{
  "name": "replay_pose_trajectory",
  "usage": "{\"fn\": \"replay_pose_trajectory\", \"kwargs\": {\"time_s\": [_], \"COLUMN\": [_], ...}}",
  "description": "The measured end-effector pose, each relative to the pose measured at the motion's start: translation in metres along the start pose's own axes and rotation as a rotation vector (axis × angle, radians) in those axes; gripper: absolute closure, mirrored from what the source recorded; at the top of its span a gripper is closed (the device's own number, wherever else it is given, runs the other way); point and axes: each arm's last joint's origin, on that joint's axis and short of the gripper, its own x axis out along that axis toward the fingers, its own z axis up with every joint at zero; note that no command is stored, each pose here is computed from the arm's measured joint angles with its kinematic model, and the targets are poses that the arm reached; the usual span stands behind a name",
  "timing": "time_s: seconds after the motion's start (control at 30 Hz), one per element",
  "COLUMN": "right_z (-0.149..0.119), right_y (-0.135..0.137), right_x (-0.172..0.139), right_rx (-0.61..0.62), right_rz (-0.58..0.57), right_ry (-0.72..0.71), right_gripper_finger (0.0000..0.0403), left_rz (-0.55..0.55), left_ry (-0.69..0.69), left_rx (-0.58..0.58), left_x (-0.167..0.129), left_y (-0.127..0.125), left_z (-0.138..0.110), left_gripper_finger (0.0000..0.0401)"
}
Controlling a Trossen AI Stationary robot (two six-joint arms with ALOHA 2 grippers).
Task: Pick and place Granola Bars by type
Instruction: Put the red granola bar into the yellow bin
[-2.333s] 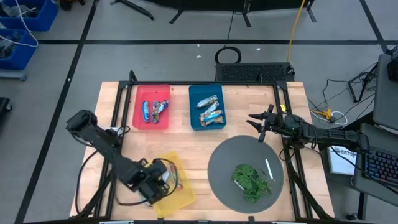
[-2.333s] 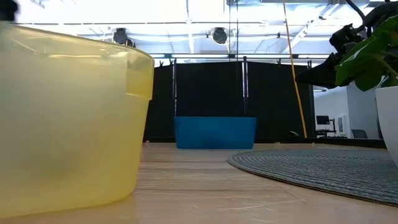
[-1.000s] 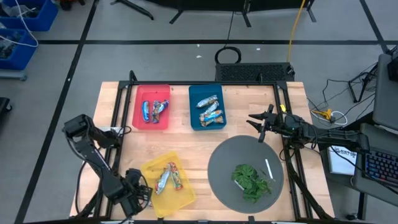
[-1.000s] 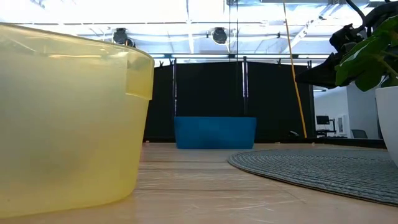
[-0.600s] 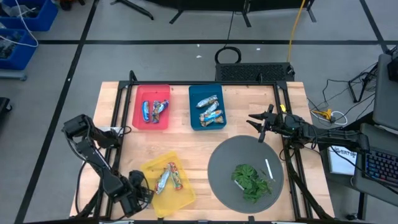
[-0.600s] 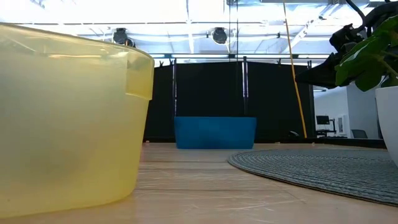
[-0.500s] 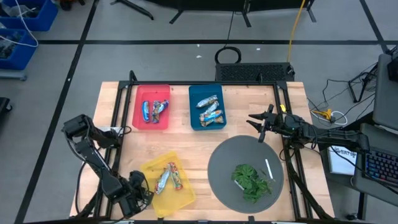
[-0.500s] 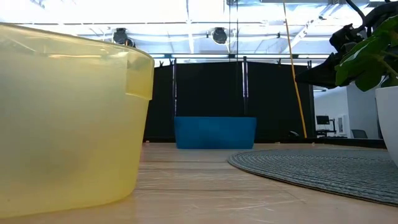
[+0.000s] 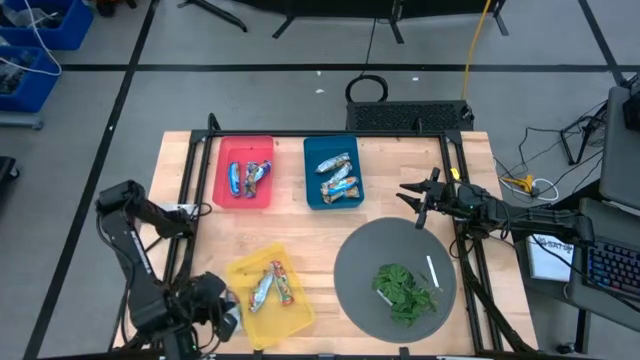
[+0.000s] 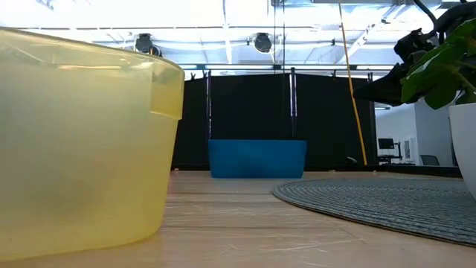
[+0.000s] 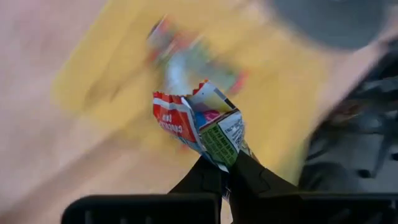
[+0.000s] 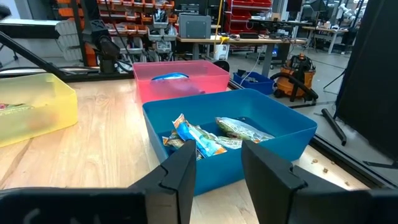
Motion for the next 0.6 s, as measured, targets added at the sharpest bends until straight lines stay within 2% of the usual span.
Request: {"fn": "replay_pose_trajectory", "kwargs": {"time_s": [0.07, 0.13, 0.23, 0.33, 0.43, 0.6], "right_z": [0.000, 0.000, 0.000, 0.000, 0.000, 0.000], "right_y": [0.000, 0.000, 0.000, 0.000, 0.000, 0.000], "right_x": [0.000, 0.000, 0.000, 0.000, 0.000, 0.000], "right_rx": [0.000, 0.000, 0.000, 0.000, 0.000, 0.000], "right_rz": [0.000, 0.000, 0.000, 0.000, 0.000, 0.000], "right_ry": [0.000, 0.000, 0.000, 0.000, 0.000, 0.000], "right_gripper_finger": [0.0283, 0.0284, 0.0283, 0.0282, 0.0283, 0.0283], "left_rz": [-0.054, -0.059, -0.058, -0.113, -0.135, -0.106], "left_ry": [-0.069, -0.083, -0.013, 0.056, 0.115, 0.156], "left_rx": [0.049, 0.083, 0.143, 0.205, 0.263, 0.286], "left_x": [-0.004, 0.000, 0.023, 0.050, 0.073, 0.097], "left_y": [-0.010, -0.018, -0.026, -0.033, -0.031, -0.020], "left_z": [0.011, 0.022, 0.035, 0.045, 0.051, 0.059], "left_gripper_finger": [0.0393, 0.0393, 0.0393, 0.0393, 0.0393, 0.0386]}}
